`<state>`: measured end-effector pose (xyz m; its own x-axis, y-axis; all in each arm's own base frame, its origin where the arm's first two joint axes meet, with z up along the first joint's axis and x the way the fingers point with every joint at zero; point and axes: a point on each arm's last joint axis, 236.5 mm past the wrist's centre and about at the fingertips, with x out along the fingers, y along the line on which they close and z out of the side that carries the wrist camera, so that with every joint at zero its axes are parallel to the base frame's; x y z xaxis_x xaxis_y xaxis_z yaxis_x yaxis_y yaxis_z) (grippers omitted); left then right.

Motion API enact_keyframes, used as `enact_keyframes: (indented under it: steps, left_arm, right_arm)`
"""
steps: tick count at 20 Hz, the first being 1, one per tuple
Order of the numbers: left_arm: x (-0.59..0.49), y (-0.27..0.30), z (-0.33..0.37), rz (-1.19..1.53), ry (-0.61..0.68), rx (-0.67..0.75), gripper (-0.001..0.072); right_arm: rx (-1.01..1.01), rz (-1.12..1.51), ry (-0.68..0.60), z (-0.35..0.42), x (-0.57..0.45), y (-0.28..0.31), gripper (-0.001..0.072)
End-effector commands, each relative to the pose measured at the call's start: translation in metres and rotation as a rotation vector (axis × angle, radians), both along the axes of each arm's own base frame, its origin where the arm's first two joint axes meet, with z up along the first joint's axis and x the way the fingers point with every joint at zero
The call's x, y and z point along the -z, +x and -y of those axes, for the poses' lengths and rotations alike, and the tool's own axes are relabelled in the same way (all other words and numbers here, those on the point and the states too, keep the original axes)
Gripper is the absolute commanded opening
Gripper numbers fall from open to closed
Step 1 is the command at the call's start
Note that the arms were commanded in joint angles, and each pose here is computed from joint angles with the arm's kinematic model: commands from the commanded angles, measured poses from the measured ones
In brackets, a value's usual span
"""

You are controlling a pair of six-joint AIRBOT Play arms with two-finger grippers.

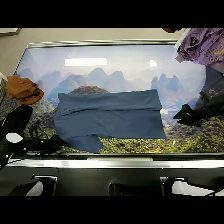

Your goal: Fold the clothes and pants, and hang the long-sleeved shirts on hangers.

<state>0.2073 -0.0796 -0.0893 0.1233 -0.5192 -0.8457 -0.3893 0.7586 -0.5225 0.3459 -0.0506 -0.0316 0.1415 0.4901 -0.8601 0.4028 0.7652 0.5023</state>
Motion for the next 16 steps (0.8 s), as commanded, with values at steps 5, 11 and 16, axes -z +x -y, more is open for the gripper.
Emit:
enact_keyframes:
  steps: [5,11,16]
  left_arm:
    - [0.008,0.002,0.041,0.019,-0.048,0.033,0.0406]
    - [0.023,-0.008,0.065,-0.056,-0.083,0.068,0.0082]
    - [0.022,-0.007,0.066,-0.053,-0.084,0.069,0.0017]
  right_arm:
    - [-0.004,0.012,-0.004,-0.003,0.001,0.003,0.0347]
    - [-0.021,-0.019,-0.049,0.006,0.009,-0.006,0.0347]
    - [-0.050,-0.084,0.067,-0.025,0.034,-0.037,0.0349]
